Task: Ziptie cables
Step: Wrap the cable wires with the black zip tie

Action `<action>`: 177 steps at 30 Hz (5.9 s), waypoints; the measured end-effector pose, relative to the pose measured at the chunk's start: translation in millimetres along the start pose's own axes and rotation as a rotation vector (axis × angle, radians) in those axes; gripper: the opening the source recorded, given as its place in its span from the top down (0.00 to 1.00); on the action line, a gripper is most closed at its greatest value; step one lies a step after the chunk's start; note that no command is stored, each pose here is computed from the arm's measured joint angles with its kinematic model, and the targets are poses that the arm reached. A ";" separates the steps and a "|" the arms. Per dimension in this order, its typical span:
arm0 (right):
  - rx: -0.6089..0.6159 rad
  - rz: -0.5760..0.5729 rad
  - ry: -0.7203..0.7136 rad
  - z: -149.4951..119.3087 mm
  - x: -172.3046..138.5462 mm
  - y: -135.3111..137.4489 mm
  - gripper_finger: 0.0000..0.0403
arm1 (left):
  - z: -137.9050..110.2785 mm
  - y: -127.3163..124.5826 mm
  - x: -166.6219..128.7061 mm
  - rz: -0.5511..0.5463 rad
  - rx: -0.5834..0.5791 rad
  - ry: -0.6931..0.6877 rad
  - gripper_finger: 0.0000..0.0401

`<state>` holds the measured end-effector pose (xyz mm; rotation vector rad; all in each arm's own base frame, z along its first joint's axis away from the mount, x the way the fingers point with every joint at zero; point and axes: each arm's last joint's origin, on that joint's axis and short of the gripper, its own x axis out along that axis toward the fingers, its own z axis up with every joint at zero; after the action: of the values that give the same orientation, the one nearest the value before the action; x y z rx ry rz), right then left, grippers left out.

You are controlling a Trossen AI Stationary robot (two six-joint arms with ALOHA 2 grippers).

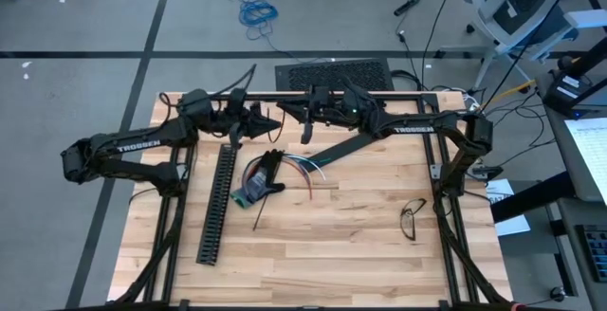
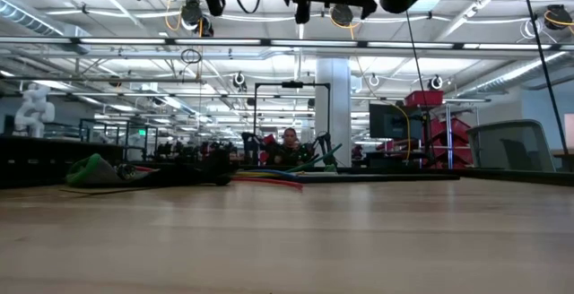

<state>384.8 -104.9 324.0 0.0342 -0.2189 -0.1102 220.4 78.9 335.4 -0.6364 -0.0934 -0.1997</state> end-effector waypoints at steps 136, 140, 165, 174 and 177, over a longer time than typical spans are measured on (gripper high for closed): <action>-0.221 0.171 0.113 -1.7 20.5 1.5 1.00 | 6.8 17.2 -1.6 0.019 -0.298 -0.018 0.65; -0.225 0.164 0.103 -0.4 20.2 -1.6 1.00 | 6.6 16.5 -1.3 0.013 -0.295 -0.014 0.65; -0.223 0.131 -0.005 14.4 18.9 -9.6 1.00 | -7.2 16.2 4.0 0.039 -0.154 0.066 0.64; -0.210 0.122 0.011 12.6 18.5 -13.5 1.00 | -3.4 12.6 3.3 0.021 -0.132 0.035 0.64; -0.214 0.122 0.030 10.7 18.4 -14.1 1.00 | -0.7 10.2 3.2 0.000 -0.134 0.012 0.64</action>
<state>398.8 -121.2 337.7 -0.1897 -0.1774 -0.0111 225.7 85.9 329.3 -0.7686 -0.0684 -0.2111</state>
